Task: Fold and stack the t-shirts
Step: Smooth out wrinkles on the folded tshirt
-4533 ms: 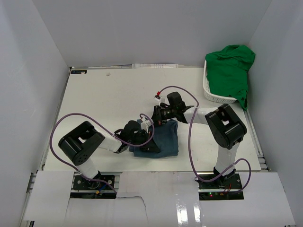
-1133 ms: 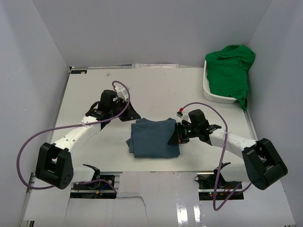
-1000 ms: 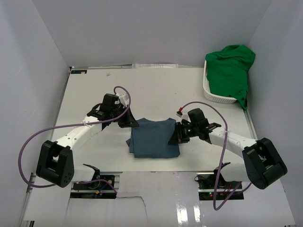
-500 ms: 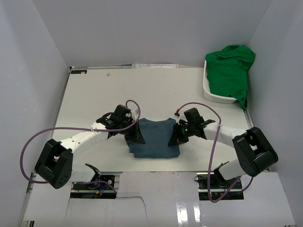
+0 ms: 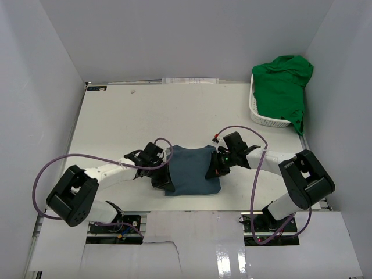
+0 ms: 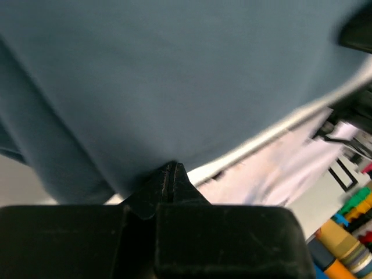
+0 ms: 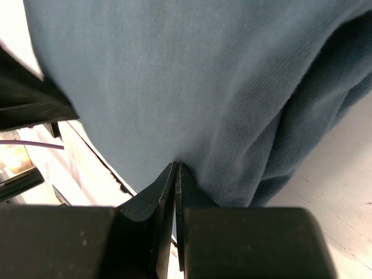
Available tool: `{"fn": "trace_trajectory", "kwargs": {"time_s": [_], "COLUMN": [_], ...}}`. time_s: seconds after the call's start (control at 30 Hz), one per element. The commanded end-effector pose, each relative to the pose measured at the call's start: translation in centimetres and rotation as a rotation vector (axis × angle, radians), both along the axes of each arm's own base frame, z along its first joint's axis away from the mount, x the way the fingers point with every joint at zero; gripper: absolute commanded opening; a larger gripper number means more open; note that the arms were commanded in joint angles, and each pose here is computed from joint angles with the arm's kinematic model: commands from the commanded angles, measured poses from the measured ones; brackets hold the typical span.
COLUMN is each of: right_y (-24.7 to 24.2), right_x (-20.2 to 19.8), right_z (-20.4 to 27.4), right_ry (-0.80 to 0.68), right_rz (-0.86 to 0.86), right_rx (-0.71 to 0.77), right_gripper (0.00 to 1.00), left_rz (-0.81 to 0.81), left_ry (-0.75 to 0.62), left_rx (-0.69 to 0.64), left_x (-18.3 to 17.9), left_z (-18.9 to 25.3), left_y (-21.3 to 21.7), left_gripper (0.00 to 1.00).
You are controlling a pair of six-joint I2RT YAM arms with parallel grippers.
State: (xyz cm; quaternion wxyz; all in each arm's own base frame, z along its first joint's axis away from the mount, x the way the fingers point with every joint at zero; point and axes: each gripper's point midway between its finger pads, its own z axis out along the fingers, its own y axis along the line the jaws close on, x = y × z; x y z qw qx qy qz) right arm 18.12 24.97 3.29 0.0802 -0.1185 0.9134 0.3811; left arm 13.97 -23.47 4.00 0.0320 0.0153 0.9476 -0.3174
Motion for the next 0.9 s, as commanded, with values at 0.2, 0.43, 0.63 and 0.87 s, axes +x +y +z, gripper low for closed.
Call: {"fn": "trace_trajectory", "kwargs": {"time_s": [0.2,0.43,0.63,0.87], "right_y": [0.1,0.2,0.4,0.4], "right_x": [0.5,0.6,0.8,0.7], "right_z": [0.2,0.3,0.6,1.1], "right_ry": [-0.048,-0.048,-0.055,-0.067], "right_rz": [0.007,0.01,0.011,0.013], "right_rx": [0.004,0.01,0.019,0.033], "right_gripper": [0.08,0.08,0.08,0.08], "left_rz": [0.064,0.113,0.24,0.391], "left_ry": [0.04,-0.128,-0.231,-0.123], "left_rx": [0.195,0.164,0.285,0.205], "left_x": [-0.4,3.3,5.7,5.3], "left_z": [-4.1,4.2,7.4,4.6], "left_y": [3.0,2.0,4.7,8.0], "left_gripper": [0.01,0.04,0.52,0.92]}}
